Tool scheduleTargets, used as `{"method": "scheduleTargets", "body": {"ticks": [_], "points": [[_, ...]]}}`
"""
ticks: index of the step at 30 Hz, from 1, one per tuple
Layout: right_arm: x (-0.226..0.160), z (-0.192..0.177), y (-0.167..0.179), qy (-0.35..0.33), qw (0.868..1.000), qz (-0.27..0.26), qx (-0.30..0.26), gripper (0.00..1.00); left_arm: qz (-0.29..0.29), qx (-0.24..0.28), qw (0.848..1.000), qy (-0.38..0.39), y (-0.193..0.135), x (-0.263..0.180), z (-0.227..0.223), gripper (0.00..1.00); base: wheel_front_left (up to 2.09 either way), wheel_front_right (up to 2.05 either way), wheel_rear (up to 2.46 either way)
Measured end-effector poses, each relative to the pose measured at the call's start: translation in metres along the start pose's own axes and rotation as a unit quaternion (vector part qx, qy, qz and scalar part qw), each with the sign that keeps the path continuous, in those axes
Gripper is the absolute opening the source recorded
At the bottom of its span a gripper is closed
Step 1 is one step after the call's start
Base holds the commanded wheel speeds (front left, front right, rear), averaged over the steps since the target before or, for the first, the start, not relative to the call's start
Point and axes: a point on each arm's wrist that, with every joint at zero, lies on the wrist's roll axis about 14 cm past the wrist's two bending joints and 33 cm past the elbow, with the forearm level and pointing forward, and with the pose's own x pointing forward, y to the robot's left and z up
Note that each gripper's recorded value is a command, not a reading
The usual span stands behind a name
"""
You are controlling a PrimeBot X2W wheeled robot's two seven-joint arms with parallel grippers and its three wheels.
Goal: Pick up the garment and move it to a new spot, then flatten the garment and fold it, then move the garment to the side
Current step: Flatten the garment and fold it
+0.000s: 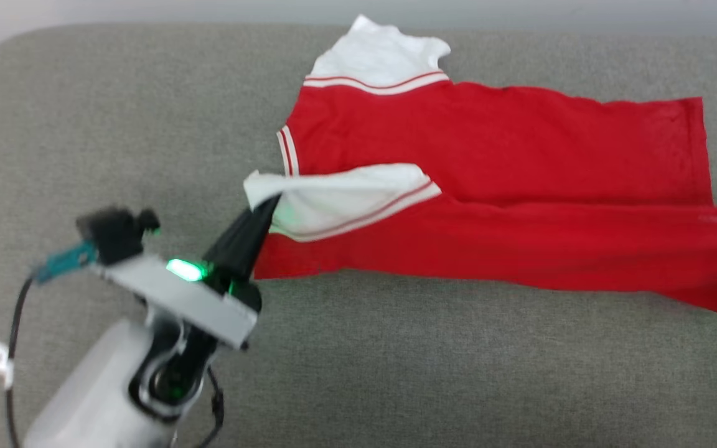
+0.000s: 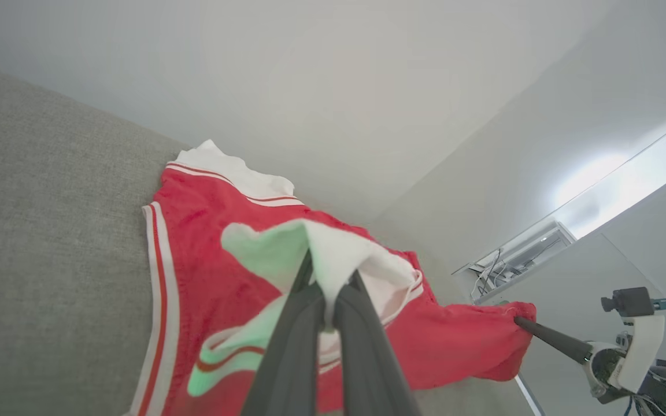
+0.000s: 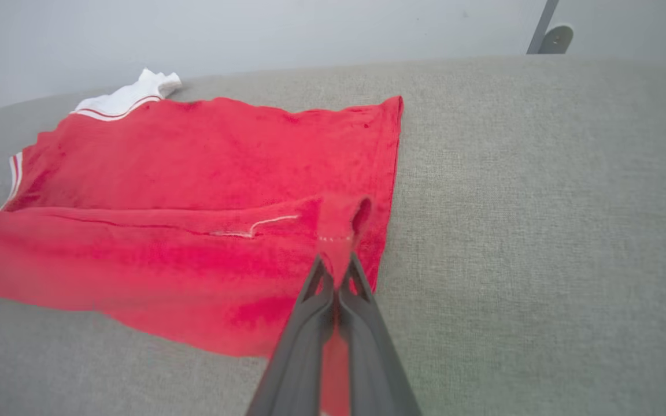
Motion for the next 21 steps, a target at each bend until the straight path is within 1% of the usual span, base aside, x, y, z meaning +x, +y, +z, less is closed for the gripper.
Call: {"method": "scheduleTargets", "body": {"ticks": [3, 8, 13, 16, 19, 20, 21], "points": [[0.022, -0.004, -0.005, 0.017, 1.000, -0.001, 0.006, 0.00, 0.013, -0.004, 1.000, 0.013, 0.014, 0.024, -0.004, 0.00, 0.00, 0.00, 0.00], [0.053, -0.033, -0.011, 0.065, 0.998, -0.005, 0.015, 0.00, 0.043, -0.007, 0.998, 0.046, 0.040, 0.053, -0.024, 0.00, 0.00, 0.00, 0.00], [0.077, -0.057, -0.016, 0.087, 0.996, -0.008, 0.018, 0.00, 0.087, 0.022, 0.991, 0.101, 0.077, 0.060, -0.058, 0.00, 0.00, 0.00, 0.00], [0.088, -0.060, -0.020, 0.087, 0.996, -0.011, 0.015, 0.00, 0.097, 0.047, 0.986, 0.124, 0.089, 0.065, -0.071, 0.00, 0.00, 0.00, 0.00], [0.092, -0.063, -0.022, 0.091, 0.996, -0.012, 0.008, 0.00, 0.100, 0.067, 0.983, 0.138, 0.094, 0.069, -0.079, 0.00, 0.00, 0.00, 0.00], [0.092, -0.065, -0.022, 0.091, 0.996, -0.012, 0.007, 0.00, 0.100, 0.069, 0.983, 0.140, 0.094, 0.069, -0.080, 0.27, 0.00, 0.00, 0.00], [0.092, -0.063, -0.022, 0.087, 0.996, -0.011, 0.006, 0.30, 0.100, 0.071, 0.983, 0.140, 0.093, 0.068, -0.080, 0.80, 0.00, 0.00, 0.00]]}}
